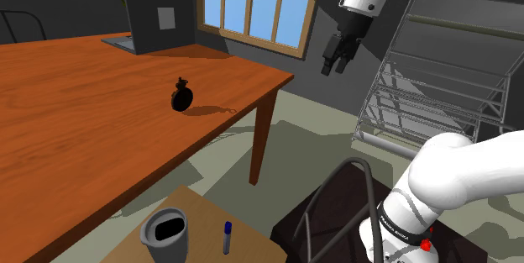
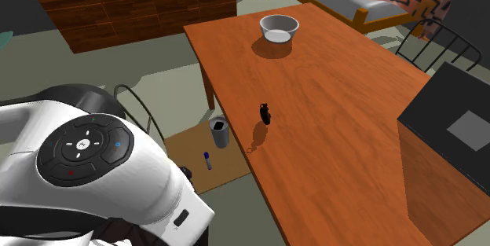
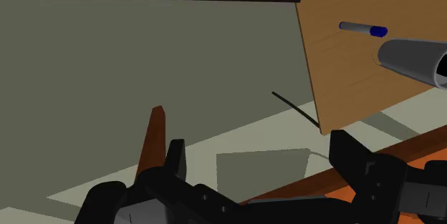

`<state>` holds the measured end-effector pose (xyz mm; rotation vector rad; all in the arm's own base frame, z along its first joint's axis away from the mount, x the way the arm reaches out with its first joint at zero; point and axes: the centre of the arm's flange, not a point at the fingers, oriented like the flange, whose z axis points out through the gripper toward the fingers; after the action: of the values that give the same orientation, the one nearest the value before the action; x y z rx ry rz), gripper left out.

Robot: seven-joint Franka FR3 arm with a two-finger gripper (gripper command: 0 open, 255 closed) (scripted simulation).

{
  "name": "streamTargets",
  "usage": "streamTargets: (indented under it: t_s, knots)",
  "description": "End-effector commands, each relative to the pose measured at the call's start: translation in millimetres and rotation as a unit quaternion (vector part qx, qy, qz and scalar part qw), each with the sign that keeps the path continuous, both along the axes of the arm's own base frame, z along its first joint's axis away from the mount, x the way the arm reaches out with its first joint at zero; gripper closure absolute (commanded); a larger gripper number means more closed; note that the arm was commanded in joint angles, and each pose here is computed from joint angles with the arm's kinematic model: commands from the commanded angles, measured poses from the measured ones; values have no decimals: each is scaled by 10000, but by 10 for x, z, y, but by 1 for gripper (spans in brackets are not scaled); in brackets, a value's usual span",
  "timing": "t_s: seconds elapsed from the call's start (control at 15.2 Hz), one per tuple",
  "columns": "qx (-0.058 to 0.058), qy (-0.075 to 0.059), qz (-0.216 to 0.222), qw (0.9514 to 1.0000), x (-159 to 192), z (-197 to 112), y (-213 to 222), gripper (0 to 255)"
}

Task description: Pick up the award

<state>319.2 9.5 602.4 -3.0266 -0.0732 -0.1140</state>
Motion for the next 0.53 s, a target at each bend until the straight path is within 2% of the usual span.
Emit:
streamTargets:
  t_s: [0.0,0.46]
  knots:
    - [0,0,0,10000,0,0,0,0]
    - [-19,40,-51,10000,455,-12,817,0]
